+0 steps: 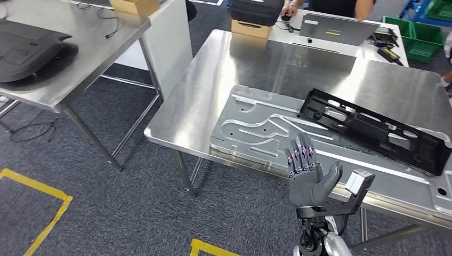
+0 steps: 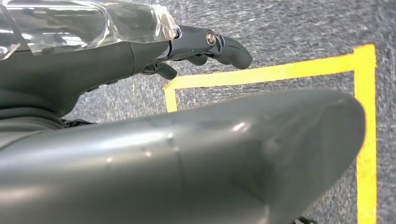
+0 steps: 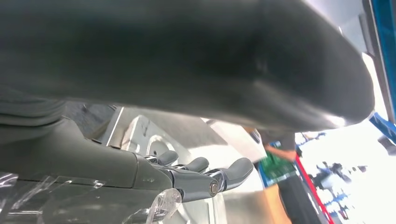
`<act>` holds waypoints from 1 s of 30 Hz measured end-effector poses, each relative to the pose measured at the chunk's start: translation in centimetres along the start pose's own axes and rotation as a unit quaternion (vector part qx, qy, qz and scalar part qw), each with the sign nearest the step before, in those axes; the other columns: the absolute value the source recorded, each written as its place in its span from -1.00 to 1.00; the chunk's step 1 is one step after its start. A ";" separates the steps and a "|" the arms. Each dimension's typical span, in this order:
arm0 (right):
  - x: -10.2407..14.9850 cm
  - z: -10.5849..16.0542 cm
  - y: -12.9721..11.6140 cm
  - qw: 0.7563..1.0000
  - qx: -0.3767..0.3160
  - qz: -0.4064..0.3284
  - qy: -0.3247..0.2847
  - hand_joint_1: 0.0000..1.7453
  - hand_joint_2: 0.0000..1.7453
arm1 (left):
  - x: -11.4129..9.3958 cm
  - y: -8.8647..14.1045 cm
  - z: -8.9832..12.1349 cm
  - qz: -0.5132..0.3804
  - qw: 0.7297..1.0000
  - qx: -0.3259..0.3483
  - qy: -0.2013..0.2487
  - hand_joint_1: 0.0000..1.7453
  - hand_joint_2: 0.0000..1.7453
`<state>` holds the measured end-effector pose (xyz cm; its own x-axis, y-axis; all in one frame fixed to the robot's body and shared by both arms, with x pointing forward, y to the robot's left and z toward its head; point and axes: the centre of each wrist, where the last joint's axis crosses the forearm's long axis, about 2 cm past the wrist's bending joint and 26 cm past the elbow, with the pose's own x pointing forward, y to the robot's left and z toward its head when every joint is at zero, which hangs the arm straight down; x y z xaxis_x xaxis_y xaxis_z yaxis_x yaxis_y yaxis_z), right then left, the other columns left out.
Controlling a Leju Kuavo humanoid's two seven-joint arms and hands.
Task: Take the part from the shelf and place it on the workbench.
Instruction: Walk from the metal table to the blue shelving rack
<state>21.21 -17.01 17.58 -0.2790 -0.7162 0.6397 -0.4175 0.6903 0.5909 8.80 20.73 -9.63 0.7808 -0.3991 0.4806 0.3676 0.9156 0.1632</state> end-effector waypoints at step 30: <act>-4.1 1.9 -2.2 0.992 -0.035 -0.024 0.121 -1.00 -1.00 | 0.0 -0.1 0.0 -0.004 1.000 -0.002 0.010 -1.00 -1.00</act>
<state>21.67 -15.75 12.74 -0.0408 -0.7081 0.7049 -0.3621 0.6680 0.6501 8.74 20.60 -9.62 0.7878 -0.4078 0.4615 0.3762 0.9120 0.1637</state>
